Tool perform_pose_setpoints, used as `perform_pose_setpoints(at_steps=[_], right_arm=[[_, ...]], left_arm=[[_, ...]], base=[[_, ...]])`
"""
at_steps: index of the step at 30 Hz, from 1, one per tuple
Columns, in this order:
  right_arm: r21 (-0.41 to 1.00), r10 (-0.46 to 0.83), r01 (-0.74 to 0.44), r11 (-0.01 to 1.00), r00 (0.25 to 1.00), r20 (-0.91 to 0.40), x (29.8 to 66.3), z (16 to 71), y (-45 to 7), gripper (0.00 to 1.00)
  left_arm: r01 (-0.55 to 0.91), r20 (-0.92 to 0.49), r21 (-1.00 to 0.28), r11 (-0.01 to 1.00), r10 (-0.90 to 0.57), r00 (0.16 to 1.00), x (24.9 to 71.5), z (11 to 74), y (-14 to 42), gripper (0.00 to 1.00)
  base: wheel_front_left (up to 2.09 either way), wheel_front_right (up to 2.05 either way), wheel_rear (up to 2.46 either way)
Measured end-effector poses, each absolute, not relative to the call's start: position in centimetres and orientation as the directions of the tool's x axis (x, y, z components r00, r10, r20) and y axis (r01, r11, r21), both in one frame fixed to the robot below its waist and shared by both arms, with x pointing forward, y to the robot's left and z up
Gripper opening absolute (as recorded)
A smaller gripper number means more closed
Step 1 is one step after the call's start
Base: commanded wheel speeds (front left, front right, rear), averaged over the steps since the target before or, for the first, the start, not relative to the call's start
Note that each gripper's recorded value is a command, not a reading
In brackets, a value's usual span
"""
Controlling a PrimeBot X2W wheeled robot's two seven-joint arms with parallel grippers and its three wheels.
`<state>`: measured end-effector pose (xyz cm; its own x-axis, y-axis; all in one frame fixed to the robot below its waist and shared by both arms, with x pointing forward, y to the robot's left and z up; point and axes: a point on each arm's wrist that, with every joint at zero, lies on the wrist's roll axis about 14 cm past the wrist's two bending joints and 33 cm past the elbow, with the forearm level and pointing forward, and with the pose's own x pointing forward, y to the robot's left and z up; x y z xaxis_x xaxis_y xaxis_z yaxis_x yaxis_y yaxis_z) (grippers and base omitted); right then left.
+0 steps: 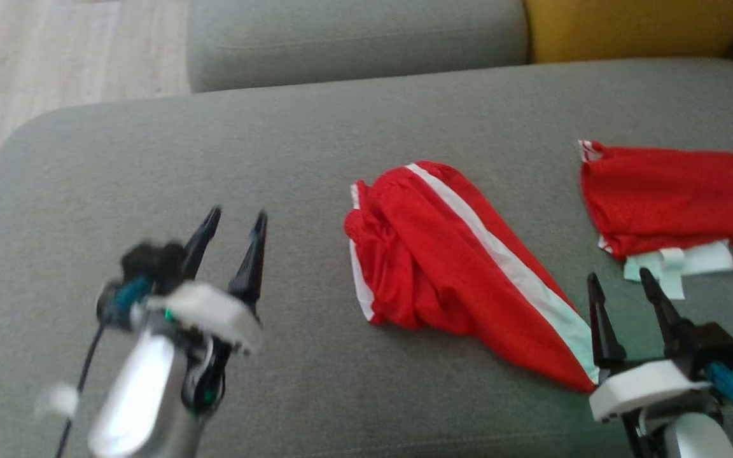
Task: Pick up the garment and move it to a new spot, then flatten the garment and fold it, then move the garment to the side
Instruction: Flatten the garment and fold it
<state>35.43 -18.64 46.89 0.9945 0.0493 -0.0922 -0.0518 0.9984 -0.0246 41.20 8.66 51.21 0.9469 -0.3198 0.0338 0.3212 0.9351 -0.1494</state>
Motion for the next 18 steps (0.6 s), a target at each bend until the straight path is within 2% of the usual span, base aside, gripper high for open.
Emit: perform_pose_setpoints(at_steps=[9,13,18], right_arm=[[-0.023,0.007,-0.007,1.000,1.000,-0.028,37.1,49.2,-20.1,1.00],[-0.018,-0.024,0.024,1.000,1.000,-0.007,37.4,50.1,-21.2,1.00],[-0.013,-0.070,0.070,0.997,0.998,0.002,37.2,50.6,-22.7,1.00]], left_arm=[[0.557,-0.123,-0.105,0.824,-0.566,0.815,47.2,54.1,1.2,1.00],[0.683,-0.279,-0.096,0.724,-0.678,0.680,48.4,53.7,-2.8,1.00],[0.751,-0.465,-0.144,0.645,-0.714,0.524,49.3,51.4,-4.9,1.00]], base=[[0.00,0.00,0.00],[0.00,0.00,0.00],[0.00,0.00,0.00]])
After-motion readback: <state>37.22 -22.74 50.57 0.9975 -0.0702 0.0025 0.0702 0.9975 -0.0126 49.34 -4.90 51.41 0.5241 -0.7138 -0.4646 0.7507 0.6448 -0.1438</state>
